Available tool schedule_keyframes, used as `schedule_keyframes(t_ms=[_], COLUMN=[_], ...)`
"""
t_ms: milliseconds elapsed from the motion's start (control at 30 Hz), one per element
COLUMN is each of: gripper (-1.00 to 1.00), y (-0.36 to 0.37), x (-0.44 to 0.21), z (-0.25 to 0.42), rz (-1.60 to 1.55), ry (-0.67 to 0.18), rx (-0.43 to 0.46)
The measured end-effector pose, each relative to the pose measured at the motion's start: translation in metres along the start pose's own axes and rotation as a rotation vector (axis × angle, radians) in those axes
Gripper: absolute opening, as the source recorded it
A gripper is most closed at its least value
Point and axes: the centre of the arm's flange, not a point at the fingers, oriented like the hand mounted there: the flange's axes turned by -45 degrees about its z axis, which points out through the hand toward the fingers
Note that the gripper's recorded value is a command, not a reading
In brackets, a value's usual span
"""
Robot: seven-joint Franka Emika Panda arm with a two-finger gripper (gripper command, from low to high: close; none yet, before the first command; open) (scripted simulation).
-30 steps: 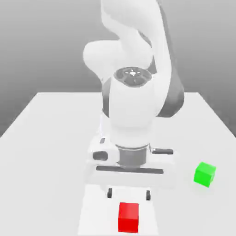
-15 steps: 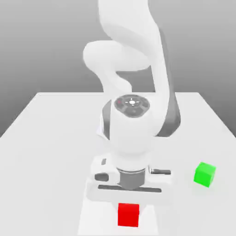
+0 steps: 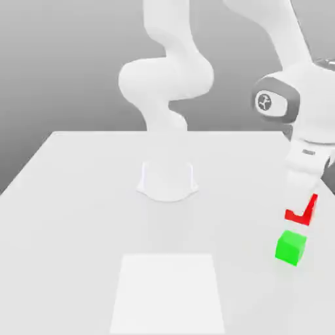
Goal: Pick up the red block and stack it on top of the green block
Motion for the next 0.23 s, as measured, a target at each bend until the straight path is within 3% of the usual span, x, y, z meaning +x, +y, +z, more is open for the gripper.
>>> schedule_keyframes(t_ms=[100,133,233], gripper=[-1.00,1.00,1.00], y=[0.000,-0.001,-0.001], x=[-0.001,-0.002,-0.002], z=[0.029,0.038,0.038], rz=[-0.002,-0.004,-0.004], ry=[0.000,-0.001,-0.001], rx=[0.000,0.001,0.001])
